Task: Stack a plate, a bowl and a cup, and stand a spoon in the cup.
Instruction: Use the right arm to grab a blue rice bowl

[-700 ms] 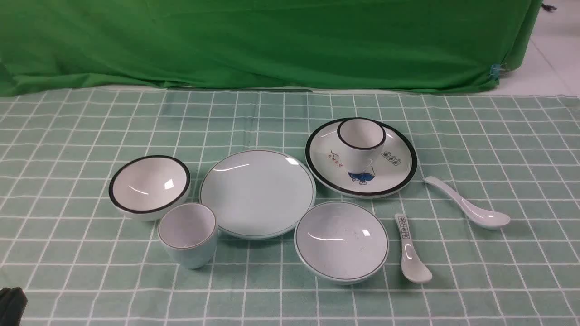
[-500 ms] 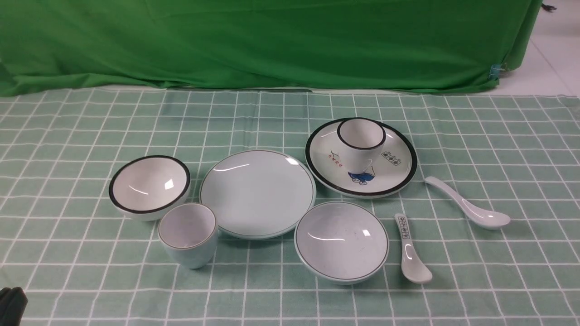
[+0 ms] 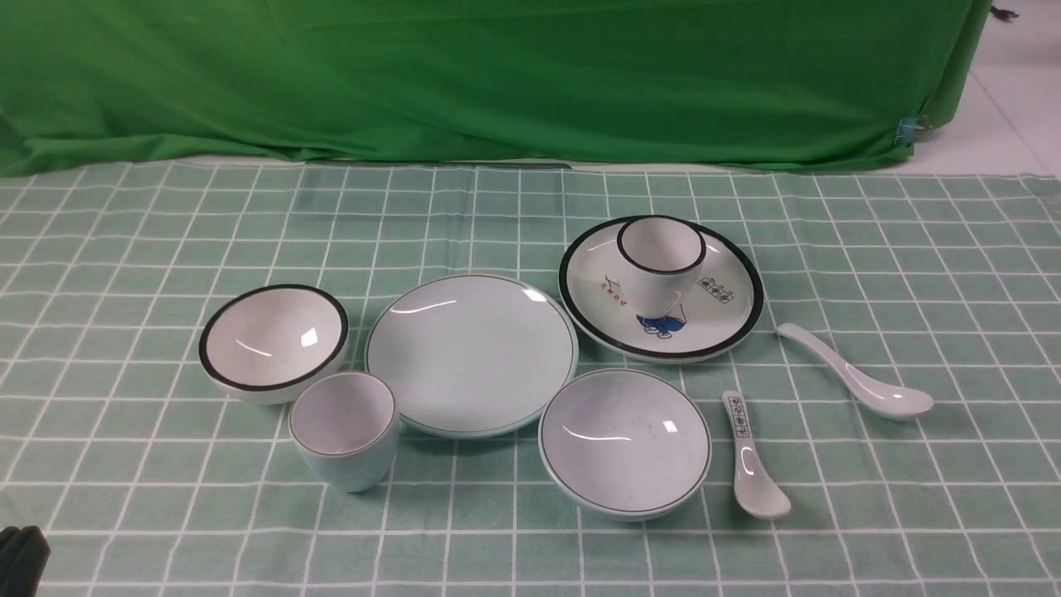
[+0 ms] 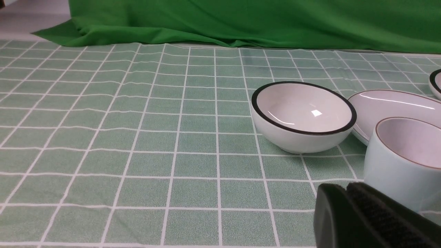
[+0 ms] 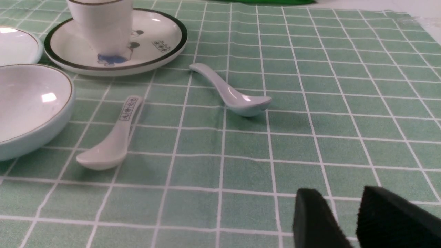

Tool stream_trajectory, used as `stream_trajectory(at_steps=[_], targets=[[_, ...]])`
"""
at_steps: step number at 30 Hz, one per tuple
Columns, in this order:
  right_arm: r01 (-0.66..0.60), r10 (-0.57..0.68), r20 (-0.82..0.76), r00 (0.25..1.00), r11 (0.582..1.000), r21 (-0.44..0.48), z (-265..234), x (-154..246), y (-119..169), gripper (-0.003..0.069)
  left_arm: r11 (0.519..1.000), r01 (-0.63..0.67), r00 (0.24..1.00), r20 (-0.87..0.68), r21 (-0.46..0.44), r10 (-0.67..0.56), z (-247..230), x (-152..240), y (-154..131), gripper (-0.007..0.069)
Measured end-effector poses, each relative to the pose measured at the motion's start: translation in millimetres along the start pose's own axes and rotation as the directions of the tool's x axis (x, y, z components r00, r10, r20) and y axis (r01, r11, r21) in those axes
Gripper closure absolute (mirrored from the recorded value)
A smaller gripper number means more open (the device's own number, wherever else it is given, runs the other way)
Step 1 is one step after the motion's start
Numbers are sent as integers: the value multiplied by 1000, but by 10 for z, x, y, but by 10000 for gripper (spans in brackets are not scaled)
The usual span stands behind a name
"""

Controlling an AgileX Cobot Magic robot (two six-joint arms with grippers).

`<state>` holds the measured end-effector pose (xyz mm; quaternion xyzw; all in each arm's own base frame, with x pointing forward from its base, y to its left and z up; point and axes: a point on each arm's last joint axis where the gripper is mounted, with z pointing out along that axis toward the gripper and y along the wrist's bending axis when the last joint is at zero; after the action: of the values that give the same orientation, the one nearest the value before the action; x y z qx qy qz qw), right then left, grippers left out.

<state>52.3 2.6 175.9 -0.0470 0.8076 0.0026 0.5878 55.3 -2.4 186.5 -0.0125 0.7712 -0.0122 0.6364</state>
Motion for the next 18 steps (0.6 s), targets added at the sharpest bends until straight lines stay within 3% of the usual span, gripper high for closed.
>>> stream_trajectory(at_steps=[3, 4, 5, 6, 7, 9, 11, 15, 18], targets=[[0, 0, 0, 1000, 1000, 0, 0, 0, 0, 417, 1000, 1, 1000, 7, -1, -1, 0, -7, 1, 608], [0, 0, 0, 1000, 1000, 0, 0, 0, 0, 417, 998, 19, 1000, 15, 52, -20, -2, -21, -1, 608], [0, 0, 0, 1000, 1000, 0, 0, 0, 0, 417, 997, 77, 996, 39, 9, -78, -1, -36, -6, 608], [0, 0, 0, 1000, 1000, 0, 0, 0, 0, 417, 984, 175, 982, 64, 27, -177, -2, -62, -14, 608], [0, 0, 0, 1000, 1000, 0, 0, 0, 0, 417, 981, 194, 978, 68, 31, -195, -3, -66, -15, 608], [0, 0, 0, 1000, 1000, 0, 0, 0, 0, 417, 919, 388, 913, 108, 75, -394, -8, -117, -24, 608], [0, 0, 0, 1000, 1000, 0, 0, 0, 0, 417, 821, 559, 807, 150, 119, -571, -17, -174, -11, 608], [0, 0, 0, 1000, 1000, 0, 0, 0, 0, 417, 733, 665, 696, 239, 143, -677, -36, -248, 54, 608], [0, 0, 0, 1000, 1000, 0, 0, 0, 0, 417, 727, 664, 698, 205, 176, -687, -69, -332, 7, 608]])
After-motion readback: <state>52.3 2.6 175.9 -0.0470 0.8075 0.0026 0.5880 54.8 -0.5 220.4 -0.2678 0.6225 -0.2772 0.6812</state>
